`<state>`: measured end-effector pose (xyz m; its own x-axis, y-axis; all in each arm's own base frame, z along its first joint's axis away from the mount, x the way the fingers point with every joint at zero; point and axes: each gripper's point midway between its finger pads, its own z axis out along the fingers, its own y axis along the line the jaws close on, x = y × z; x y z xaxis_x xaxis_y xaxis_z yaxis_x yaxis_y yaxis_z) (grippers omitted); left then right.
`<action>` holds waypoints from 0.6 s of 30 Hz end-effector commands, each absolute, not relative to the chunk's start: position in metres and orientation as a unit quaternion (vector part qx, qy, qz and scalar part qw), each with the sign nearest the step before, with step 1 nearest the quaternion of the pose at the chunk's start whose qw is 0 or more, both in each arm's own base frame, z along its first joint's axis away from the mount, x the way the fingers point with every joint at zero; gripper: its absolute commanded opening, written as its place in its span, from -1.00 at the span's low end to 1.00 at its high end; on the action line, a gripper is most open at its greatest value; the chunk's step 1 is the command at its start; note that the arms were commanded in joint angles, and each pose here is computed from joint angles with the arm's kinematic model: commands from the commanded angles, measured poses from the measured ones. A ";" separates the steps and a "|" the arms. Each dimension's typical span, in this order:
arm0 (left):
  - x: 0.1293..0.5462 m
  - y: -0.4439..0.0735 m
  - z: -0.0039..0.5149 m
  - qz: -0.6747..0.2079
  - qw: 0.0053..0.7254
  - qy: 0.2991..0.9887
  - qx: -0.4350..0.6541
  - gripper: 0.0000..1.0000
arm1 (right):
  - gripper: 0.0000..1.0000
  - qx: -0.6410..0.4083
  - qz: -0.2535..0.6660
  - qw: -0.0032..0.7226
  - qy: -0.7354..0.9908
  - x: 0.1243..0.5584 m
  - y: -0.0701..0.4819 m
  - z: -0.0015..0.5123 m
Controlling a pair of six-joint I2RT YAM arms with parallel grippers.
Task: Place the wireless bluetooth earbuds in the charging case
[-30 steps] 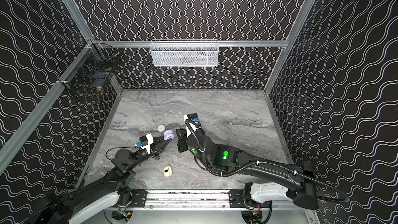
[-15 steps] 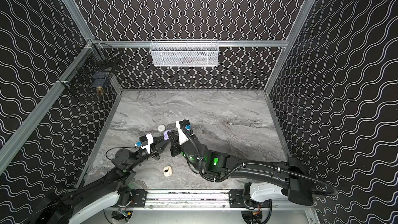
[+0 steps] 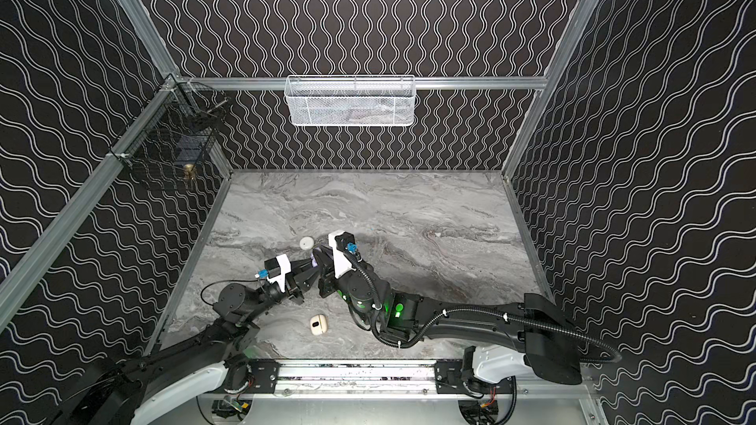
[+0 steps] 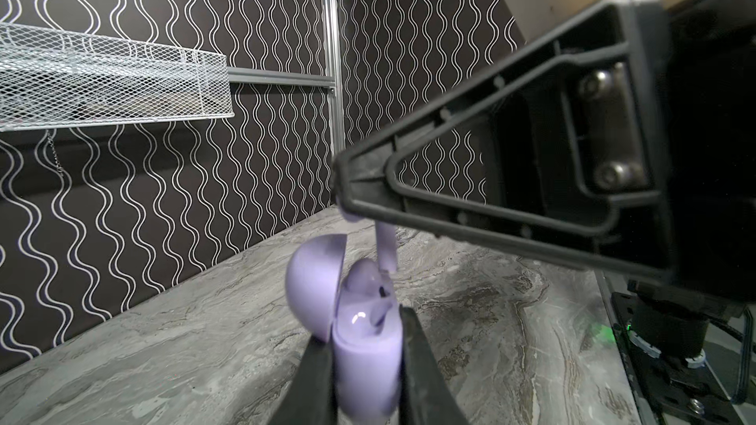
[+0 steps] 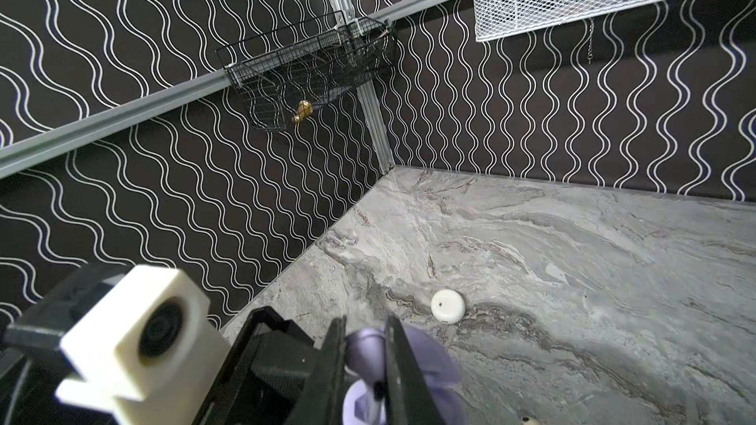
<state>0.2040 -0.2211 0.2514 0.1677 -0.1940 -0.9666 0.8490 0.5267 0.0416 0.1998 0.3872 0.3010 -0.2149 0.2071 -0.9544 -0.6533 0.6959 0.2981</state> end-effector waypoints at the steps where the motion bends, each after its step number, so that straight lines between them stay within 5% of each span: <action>1: 0.201 -0.219 0.264 -0.382 0.710 0.508 0.304 -1.00 | -0.84 -0.151 0.358 0.627 0.676 0.202 0.386 0.311; 18: 0.202 -0.216 0.267 -0.382 0.714 0.508 0.294 -1.00 | -0.88 -0.178 0.332 0.630 0.679 0.204 0.394 0.297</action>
<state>0.2050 -0.2190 0.2529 0.1534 -0.2127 -0.9650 0.8454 0.5339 0.0167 0.2089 0.3897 0.2944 -0.1531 0.1896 -0.9699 -0.6326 0.7352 0.2436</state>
